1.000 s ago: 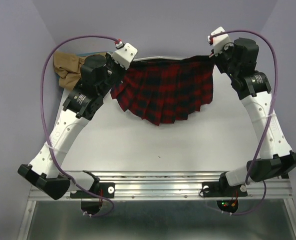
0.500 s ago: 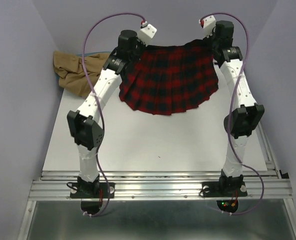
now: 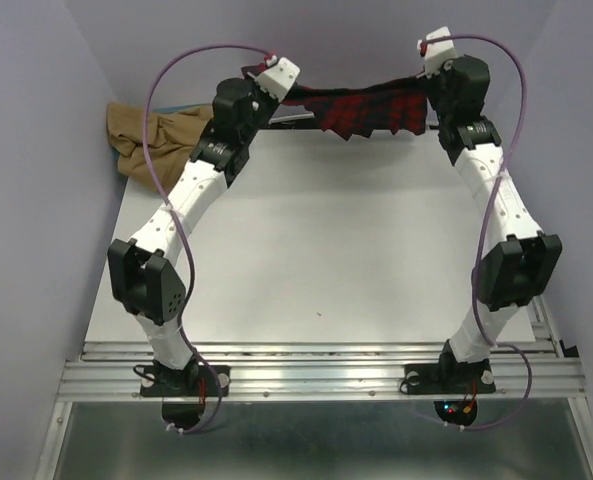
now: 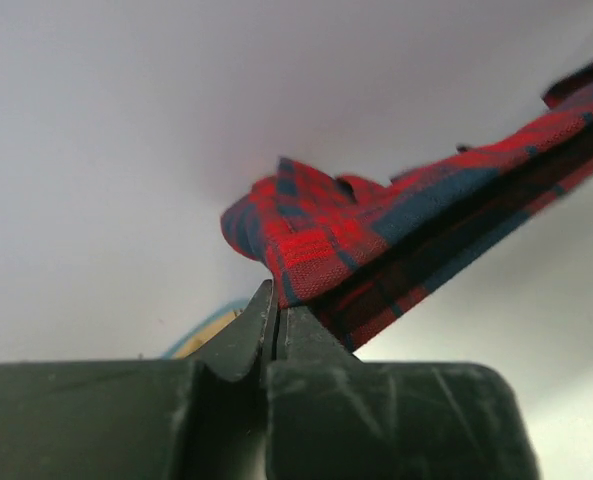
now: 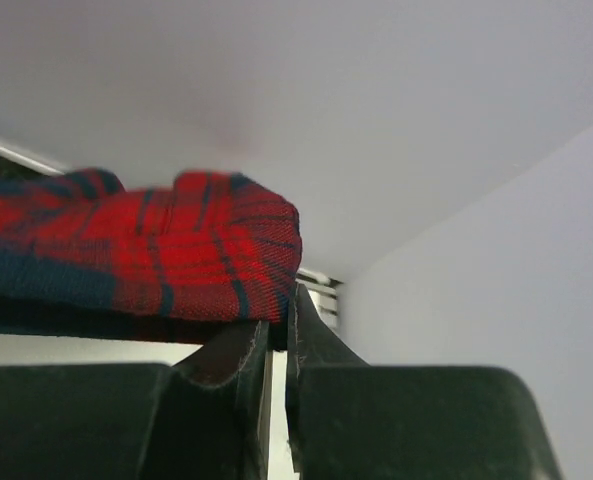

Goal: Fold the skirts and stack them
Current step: Flatten the skirt out

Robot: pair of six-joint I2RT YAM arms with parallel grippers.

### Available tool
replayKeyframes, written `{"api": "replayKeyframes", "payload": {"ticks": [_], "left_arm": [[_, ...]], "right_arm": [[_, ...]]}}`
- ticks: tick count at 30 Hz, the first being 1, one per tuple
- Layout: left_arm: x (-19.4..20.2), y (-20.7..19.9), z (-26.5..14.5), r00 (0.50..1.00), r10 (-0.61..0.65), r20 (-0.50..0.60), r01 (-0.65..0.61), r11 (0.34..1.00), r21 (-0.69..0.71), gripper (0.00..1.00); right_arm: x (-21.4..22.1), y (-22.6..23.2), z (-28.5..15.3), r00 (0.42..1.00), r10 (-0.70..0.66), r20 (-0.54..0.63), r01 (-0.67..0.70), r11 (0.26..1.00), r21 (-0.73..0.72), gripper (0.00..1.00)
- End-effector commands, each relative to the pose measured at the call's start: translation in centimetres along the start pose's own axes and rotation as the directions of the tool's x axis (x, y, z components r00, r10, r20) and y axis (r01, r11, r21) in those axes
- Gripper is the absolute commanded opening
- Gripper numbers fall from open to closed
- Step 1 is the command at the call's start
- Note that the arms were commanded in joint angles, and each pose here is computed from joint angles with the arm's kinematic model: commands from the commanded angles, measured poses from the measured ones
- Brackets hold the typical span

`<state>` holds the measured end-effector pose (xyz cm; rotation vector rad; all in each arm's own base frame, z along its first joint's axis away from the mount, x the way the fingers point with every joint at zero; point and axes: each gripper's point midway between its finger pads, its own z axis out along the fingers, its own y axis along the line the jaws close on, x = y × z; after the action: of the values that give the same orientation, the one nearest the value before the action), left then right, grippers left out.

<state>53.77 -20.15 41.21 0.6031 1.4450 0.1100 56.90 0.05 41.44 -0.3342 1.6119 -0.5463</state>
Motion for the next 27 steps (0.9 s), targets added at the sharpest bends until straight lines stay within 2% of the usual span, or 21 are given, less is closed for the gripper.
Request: {"api": "replayKeyframes", "payload": {"ticks": [1,2,4,5,7,8,10,11,15,17,19,20,22,24,25,26,27], "left_arm": [[4.9,2.4,-3.8,0.992,0.102,-0.07,-0.107,0.992,-0.074,0.0],[10.3,-0.5,-4.4,0.976,0.14,-0.169,-0.141,0.99,0.005,0.0],[15.0,-3.0,-5.9,0.949,0.18,-0.26,-0.166,0.983,0.075,0.0],[19.8,-5.6,-7.9,0.911,0.218,-0.351,-0.17,0.972,0.161,0.0],[22.9,-7.7,-10.4,0.875,0.266,-0.405,-0.184,0.956,0.231,0.0],[26.3,-9.2,-12.9,0.833,0.299,-0.466,-0.18,0.942,0.283,0.0],[27.2,-10.0,-15.2,0.819,0.324,-0.473,-0.188,0.931,0.312,0.0],[29.1,-10.8,-17.0,0.794,0.343,-0.502,-0.18,0.921,0.344,0.0],[29.9,-11.4,-20.3,0.778,0.357,-0.517,-0.164,0.91,0.381,0.0],[30.5,-12.1,-21.7,0.761,0.368,-0.535,-0.143,0.898,0.416,0.0],[30.3,-12.9,-22.4,0.771,0.365,-0.521,-0.115,0.885,0.45,0.0],[30.7,-13.6,-23.5,0.752,0.39,-0.532,-0.099,0.864,0.494,0.0],[30.2,-14.5,-24.2,0.762,0.396,-0.512,-0.081,0.843,0.532,0.0],[29.8,-15.3,-25.1,0.762,0.416,-0.497,-0.074,0.818,0.571,0.07],[28.9,-15.8,-25.2,0.783,0.406,-0.472,-0.065,0.807,0.587,0.16],[28.6,-16.0,-25.7,0.783,0.411,-0.466,-0.061,0.797,0.601,0.22],[28.1,-16.7,-26.0,0.792,0.417,-0.445,-0.058,0.778,0.625,0.27]], "right_arm": [[11.4,1.4,-1.2,0.983,-0.038,-0.18,0.035,0.999,-0.02,0.01],[14.1,3.5,-1.9,0.969,-0.098,-0.227,0.075,0.991,-0.107,0.01],[18.8,7.4,-3.7,0.944,-0.162,-0.287,0.096,0.968,-0.232,0.01],[23.5,9.7,-6.2,0.905,-0.231,-0.357,0.114,0.941,-0.32,0.01],[27.5,11.7,-9.3,0.859,-0.305,-0.411,0.119,0.9,-0.418,0.01],[30.1,12.7,-12.0,0.825,-0.349,-0.445,0.115,0.874,-0.472,0.01],[32.0,13.6,-15.0,0.796,-0.391,-0.463,0.098,0.837,-0.538,0.01],[32.5,14.2,-16.3,0.786,-0.409,-0.463,0.09,0.818,-0.568,0.01],[34.5,15.1,-21.5,0.736,-0.47,-0.487,0.031,0.742,-0.669,0.01],[35.2,15.4,-22.7,0.717,-0.495,-0.491,0.018,0.717,-0.697,0.01],[36.1,15.9,-24.4,0.69,-0.518,-0.504,-0.018,0.685,-0.729,0.01],[36.4,16.0,-24.9,0.681,-0.529,-0.506,-0.029,0.672,-0.74,0.02],[36.4,16.5,-25.9,0.675,-0.541,-0.502,-0.053,0.643,-0.764,0.09],[35.8,16.6,-26.2,0.677,-0.546,-0.494,-0.053,0.633,-0.773,0.16],[35.4,17.1,-26.8,0.685,-0.543,-0.485,-0.075,0.61,-0.789,0.2],[34.8,17.0,-26.8,0.694,-0.535,-0.483,-0.078,0.61,-0.788,0.25],[34.3,17.3,-27.1,0.697,-0.536,-0.476,-0.087,0.596,-0.798,0.47]]}}
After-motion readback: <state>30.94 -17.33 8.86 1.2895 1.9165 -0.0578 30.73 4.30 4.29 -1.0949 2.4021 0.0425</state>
